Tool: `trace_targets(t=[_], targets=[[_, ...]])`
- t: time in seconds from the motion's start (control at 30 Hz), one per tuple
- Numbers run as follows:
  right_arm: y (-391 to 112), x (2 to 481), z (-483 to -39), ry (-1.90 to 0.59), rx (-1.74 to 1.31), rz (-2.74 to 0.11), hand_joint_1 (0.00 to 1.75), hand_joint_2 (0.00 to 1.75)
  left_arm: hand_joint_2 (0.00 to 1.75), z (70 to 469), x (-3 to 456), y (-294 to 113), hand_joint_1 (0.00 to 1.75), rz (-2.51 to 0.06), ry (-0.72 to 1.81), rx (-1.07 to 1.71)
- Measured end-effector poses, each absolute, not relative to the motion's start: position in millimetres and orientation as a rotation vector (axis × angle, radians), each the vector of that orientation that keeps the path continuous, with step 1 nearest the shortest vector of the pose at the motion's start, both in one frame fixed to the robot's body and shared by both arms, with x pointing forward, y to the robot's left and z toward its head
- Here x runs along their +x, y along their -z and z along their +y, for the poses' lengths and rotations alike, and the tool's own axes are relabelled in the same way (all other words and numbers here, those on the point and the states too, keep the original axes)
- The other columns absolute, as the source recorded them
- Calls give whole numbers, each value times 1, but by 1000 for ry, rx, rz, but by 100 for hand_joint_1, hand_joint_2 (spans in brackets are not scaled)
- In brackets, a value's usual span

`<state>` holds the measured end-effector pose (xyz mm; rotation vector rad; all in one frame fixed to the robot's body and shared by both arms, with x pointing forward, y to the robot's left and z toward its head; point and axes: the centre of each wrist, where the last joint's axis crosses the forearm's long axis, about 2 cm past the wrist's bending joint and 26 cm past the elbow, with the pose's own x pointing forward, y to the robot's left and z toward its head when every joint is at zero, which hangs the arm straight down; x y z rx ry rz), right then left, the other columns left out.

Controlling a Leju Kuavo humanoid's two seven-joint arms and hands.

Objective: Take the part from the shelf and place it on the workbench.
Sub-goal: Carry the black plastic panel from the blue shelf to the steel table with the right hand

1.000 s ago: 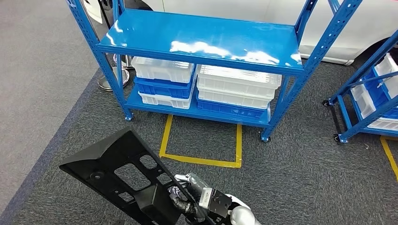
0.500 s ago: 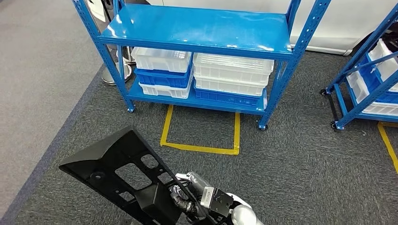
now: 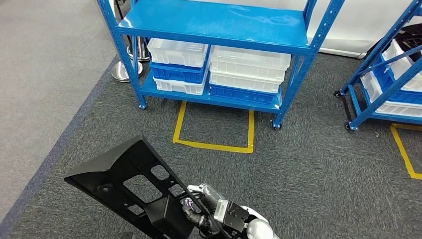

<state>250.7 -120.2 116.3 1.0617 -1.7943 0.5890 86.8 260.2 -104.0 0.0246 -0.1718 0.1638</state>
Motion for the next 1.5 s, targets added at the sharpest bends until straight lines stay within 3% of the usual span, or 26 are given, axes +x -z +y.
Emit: trace_targets(t=[1.5], targets=[[-113,218,-136,-583,961,-1891,175,175,175,260,77,106,0,-147,-88,39]])
